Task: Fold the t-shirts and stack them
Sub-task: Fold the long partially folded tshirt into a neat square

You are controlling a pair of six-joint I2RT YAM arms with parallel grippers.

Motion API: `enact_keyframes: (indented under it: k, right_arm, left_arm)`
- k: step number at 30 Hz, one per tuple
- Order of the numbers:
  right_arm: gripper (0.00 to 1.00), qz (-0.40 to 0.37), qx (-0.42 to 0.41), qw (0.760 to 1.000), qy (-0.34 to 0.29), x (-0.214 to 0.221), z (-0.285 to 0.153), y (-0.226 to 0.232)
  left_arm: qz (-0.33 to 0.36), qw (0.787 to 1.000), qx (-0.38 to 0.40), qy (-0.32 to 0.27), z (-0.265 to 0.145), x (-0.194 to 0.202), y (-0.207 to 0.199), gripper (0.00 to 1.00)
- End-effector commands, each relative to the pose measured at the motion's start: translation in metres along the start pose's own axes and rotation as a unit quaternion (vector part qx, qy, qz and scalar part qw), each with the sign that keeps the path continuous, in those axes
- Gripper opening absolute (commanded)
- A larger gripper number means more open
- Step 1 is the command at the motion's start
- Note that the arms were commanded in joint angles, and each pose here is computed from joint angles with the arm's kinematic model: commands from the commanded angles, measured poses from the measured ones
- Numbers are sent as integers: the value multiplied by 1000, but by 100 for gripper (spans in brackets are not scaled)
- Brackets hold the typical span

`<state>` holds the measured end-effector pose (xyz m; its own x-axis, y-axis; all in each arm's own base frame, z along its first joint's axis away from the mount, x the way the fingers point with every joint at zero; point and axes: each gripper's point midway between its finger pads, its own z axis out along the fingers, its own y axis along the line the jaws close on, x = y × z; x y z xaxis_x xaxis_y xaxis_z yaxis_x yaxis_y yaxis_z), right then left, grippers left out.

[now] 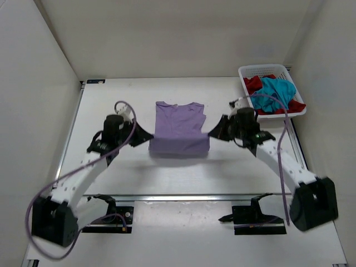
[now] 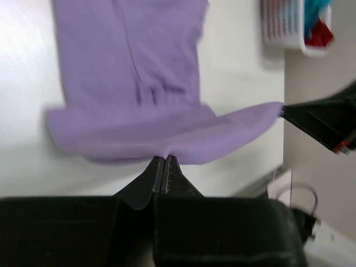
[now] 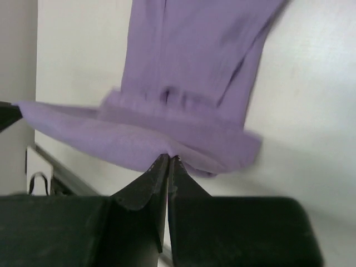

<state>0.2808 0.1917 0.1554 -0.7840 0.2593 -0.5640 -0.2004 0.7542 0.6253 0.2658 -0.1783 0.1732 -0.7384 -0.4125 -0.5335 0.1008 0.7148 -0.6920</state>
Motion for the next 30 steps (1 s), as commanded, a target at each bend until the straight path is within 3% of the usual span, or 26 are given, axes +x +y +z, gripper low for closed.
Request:
enact_keyframes:
  k: [1, 3, 5, 7, 11, 16, 18, 19, 20, 23, 26, 30]
  right_arm:
    - [0, -33, -9, 999, -19, -65, 37, -10]
    - [0, -36, -11, 998, -41, -117, 57, -8]
    - [0, -14, -3, 1000, -22, -134, 93, -32]
    - [0, -25, -17, 999, -36, -174, 107, -29]
    - [0, -8, -11, 1000, -6, -190, 155, -62]
    - [0, 9, -44, 998, -41, -242, 182, -74]
    - [11, 16, -45, 998, -38, -244, 199, -87]
    - [24, 6, -58, 997, -45, -259, 194, -76]
    - [35, 8, -52, 998, -26, -249, 202, -83]
    - [48, -16, -51, 998, -39, -277, 192, -66]
    - [51, -59, -45, 997, -36, -281, 184, -41]
    - [51, -104, -34, 994, -31, -277, 156, -5]
  left_arm:
    - [-2, 999, -16, -35, 52, -66, 12, 0]
    - [-2, 998, -49, -43, 80, -92, 21, 0]
    - [-11, 999, -19, -44, 103, -119, 5, 0]
    - [-16, 998, -41, -53, 130, -140, 15, 0]
    - [-37, 995, -77, -54, 185, -171, 52, 0]
    - [-106, 990, -65, -69, 222, -183, 87, 5]
    - [-116, 987, -51, -98, 224, -196, 89, 20]
    - [-121, 985, -50, -115, 221, -206, 91, 29]
    - [-122, 983, -51, -126, 217, -215, 91, 32]
    - [-116, 978, -68, -160, 198, -238, 101, 49]
    - [-88, 981, -88, -145, 192, -226, 107, 71]
    - [-76, 989, -69, -109, 185, -165, 111, 82]
